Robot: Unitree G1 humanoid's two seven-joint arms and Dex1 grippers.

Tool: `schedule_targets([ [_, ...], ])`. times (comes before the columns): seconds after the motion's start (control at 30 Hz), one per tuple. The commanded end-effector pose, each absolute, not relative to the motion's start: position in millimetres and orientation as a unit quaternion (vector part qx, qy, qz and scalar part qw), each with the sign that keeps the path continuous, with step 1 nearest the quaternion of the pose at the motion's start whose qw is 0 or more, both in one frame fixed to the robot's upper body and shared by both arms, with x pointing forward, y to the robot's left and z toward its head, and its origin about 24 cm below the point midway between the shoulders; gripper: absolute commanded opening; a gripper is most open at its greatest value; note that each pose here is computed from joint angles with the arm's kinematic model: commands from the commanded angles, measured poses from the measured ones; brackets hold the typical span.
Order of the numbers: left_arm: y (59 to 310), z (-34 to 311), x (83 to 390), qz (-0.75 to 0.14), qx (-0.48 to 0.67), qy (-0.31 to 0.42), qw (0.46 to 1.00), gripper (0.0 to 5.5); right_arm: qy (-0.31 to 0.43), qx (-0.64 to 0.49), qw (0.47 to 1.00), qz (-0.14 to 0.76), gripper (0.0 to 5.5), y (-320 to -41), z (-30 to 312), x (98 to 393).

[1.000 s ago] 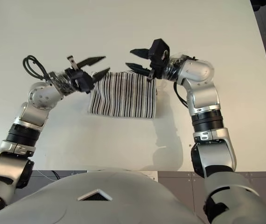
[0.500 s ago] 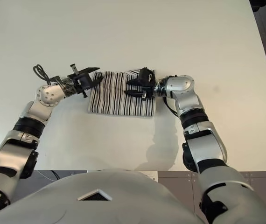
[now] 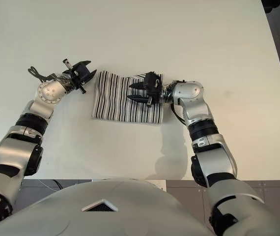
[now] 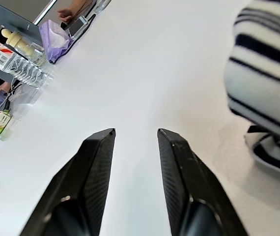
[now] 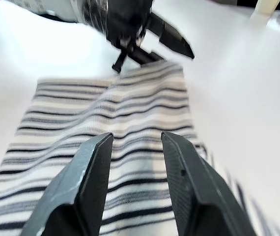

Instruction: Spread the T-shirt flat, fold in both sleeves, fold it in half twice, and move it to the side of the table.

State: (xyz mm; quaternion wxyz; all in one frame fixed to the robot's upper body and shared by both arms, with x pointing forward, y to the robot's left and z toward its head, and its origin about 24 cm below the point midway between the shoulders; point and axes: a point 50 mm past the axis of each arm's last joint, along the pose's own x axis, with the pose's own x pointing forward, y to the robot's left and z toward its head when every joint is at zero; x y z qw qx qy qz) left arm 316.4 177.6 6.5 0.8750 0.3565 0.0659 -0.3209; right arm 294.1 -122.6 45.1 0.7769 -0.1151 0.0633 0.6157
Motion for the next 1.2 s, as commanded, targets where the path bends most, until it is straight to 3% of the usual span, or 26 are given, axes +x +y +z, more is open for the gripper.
schedule_targets([
  [0.03,182.7,16.5,313.6,-0.282,0.339,0.024,0.897,1.58,0.042,-0.109,0.766,0.632,1.81,-118.4,66.8,297.4],
  [0.17,167.2,33.2,313.7,-0.274,0.314,-0.032,0.908,1.58,0.132,-0.117,0.744,0.644,1.81,-122.3,33.8,298.5],
  [0.37,161.9,45.1,314.9,-0.279,0.315,-0.052,0.906,1.58,0.237,-0.106,0.779,0.570,1.81,-151.6,-3.8,304.2],
  [0.53,174.7,54.6,317.7,-0.233,0.313,-0.068,0.918,1.58,0.353,-0.173,0.865,0.312,1.81,-231.1,-34.7,296.1],
  [0.7,177.7,58.2,317.3,-0.207,0.311,-0.077,0.925,1.58,0.407,-0.172,0.893,0.081,1.81,-304.1,-42.4,267.9],
  [0.9,169.2,60.1,317.0,-0.216,0.314,-0.085,0.921,1.58,0.446,-0.199,0.871,-0.062,1.81,-366.3,-41.6,221.6],
  [1.07,170.1,62.6,319.4,-0.208,0.302,-0.083,0.927,1.58,0.447,-0.118,0.876,-0.138,1.81,-380.3,-46.1,200.3],
  [1.17,168.6,62.2,317.6,-0.207,0.300,-0.085,0.927,1.58,0.411,-0.126,0.891,-0.145,1.81,-379.6,-39.6,210.1],
  [1.2,167.9,63.8,316.3,-0.206,0.300,-0.092,0.927,1.58,0.360,-0.205,0.898,-0.147,1.81,-385.4,-20.3,226.2],
])
